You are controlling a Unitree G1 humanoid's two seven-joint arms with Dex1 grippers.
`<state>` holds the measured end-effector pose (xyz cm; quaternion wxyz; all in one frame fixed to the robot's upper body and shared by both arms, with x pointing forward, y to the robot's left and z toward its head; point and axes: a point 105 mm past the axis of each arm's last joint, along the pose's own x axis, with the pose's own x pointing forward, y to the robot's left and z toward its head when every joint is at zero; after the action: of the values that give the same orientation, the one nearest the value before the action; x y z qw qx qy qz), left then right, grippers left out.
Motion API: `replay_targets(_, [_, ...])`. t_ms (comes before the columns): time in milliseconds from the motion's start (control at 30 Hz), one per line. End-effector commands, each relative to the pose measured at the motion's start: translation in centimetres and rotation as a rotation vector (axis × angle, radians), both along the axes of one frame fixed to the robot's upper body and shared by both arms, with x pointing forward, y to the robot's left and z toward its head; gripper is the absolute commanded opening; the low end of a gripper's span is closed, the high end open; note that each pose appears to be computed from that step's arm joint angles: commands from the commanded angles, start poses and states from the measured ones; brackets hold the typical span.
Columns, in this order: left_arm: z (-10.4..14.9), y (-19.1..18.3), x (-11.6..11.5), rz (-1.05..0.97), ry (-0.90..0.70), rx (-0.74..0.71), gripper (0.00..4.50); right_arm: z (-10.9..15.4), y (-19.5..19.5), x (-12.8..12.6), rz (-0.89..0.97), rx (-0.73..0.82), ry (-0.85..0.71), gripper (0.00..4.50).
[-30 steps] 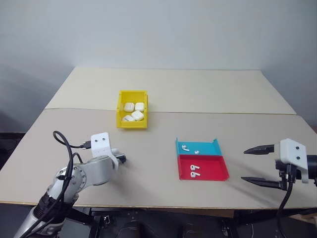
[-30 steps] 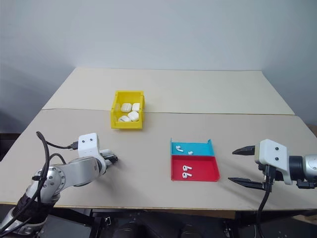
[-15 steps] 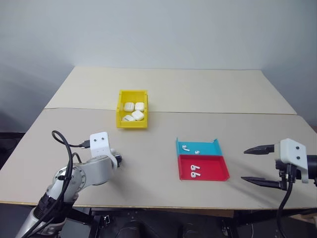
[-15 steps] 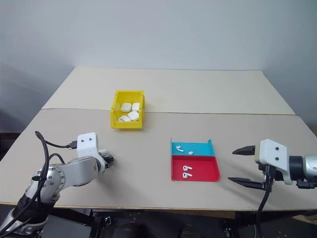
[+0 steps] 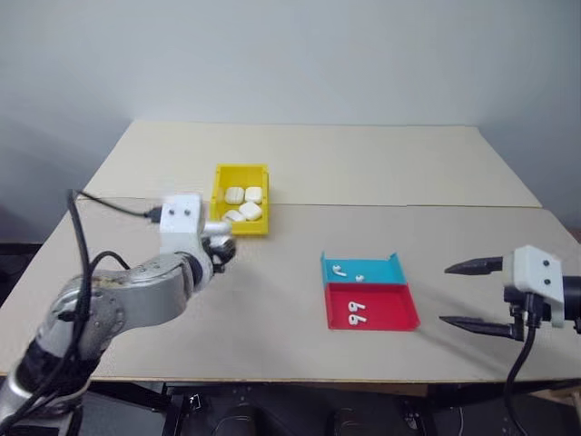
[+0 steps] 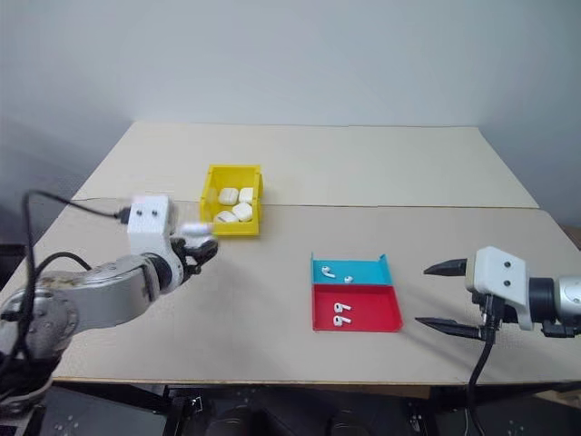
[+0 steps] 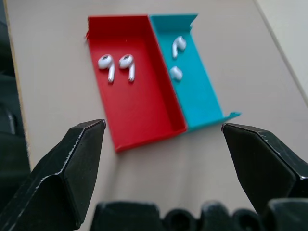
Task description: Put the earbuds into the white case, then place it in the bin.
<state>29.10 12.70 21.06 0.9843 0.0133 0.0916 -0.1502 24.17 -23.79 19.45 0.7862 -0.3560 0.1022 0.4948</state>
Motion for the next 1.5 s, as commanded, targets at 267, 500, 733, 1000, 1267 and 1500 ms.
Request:
replay_targets(267, [-2.4,-4.5,-3.7,-0.747,-0.488,-0.023,2.84,2.2,4.8,-1.1,0.177,-0.300,0.042,4.50])
replay_targets(500, [-3.1,-4.8,-4.9,-0.866,-0.599,-0.295,2.84,0.4,8.3,-1.0,0.264,-0.448,0.017,4.50])
replay_targets(733, [-5.0,-5.0,-6.6,-1.038,-0.694,-0.262,2.84,-2.0,11.4,-1.3,0.332,-0.476,0.068,3.93])
replay_targets(1000, [-5.6,-4.8,-6.4,-0.972,-0.791,-0.274,2.84,-3.2,12.7,0.2,0.336,-0.560,0.052,2.56])
replay_targets(1267, [-6.4,-4.5,-6.9,-0.886,-0.904,-0.239,2.84,-4.2,13.3,1.3,0.362,-0.660,0.014,1.38])
replay_targets(1500, [-8.6,-2.6,-8.0,-0.946,-0.860,-0.164,2.84,-5.3,14.0,1.7,0.395,-0.706,0.013,1.38])
